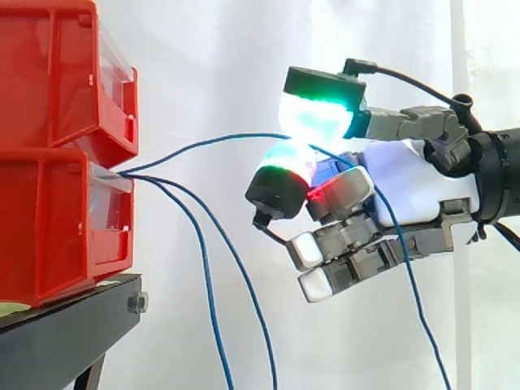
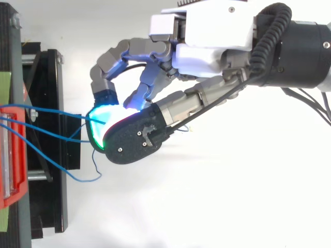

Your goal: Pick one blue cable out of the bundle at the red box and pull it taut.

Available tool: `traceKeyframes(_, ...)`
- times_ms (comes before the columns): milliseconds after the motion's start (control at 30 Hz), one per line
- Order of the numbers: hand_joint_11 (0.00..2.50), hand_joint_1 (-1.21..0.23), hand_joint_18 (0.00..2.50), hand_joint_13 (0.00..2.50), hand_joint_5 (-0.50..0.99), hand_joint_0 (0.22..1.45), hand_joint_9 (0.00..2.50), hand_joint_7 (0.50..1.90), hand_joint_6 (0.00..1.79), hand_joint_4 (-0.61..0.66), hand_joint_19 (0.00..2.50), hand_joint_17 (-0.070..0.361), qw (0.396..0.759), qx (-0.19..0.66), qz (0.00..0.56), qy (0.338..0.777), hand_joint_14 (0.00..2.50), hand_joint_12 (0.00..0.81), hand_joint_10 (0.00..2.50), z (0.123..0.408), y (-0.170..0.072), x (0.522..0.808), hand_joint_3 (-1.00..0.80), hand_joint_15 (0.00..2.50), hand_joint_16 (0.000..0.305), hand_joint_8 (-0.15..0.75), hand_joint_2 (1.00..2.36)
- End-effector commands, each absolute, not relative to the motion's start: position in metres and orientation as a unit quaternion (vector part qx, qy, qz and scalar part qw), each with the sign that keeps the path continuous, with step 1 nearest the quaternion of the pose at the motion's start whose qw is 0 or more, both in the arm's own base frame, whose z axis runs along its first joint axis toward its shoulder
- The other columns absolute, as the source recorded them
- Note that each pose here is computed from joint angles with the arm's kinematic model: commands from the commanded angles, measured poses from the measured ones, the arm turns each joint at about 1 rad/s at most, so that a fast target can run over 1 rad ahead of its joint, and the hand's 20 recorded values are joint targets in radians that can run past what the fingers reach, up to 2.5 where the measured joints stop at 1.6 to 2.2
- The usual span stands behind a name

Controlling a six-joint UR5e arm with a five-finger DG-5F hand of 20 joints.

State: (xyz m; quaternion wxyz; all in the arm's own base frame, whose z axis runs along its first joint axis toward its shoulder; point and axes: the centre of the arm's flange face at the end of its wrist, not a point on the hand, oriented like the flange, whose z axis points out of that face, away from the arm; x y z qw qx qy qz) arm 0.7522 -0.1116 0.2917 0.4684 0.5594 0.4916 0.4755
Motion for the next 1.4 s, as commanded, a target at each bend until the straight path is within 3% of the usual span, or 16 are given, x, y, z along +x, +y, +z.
traceKeyframes(0, 1.32, -0.84, 0.65, 0.83, -0.12, 0.62, 1.17, 1.22, 0.84, 0.12, 0.41, 0.118, 0.47, 0.559, 0.477, 0.49, 0.02, 0.364, 0.02, 0.294, -0.113, 0.753, -0.12, 0.52, 0.052, 0.352, 1.02)
traceKeyframes(400, 1.3, -0.86, 0.62, 0.8, -0.12, 0.63, 1.15, 1.34, 0.84, 0.12, 0.39, 0.117, 0.467, 0.559, 0.425, 0.537, 0.02, 0.364, 0.02, 0.328, -0.119, 0.725, -0.08, 0.51, 0.052, 0.35, 1.02)
traceKeyframes(967, 1.3, -0.85, 0.62, 0.79, -0.13, 0.64, 1.15, 1.3, 0.87, 0.13, 0.39, 0.117, 0.477, 0.547, 0.409, 0.553, 0.02, 0.365, 0.02, 0.327, -0.119, 0.724, -0.08, 0.5, 0.052, 0.362, 1.02)
traceKeyframes(1367, 1.31, -0.84, 0.62, 0.79, -0.13, 0.64, 1.15, 1.28, 0.88, 0.13, 0.39, 0.118, 0.463, 0.555, 0.399, 0.564, 0.02, 0.367, 0.02, 0.294, -0.115, 0.714, -0.09, 0.5, 0.052, 0.36, 1.02)
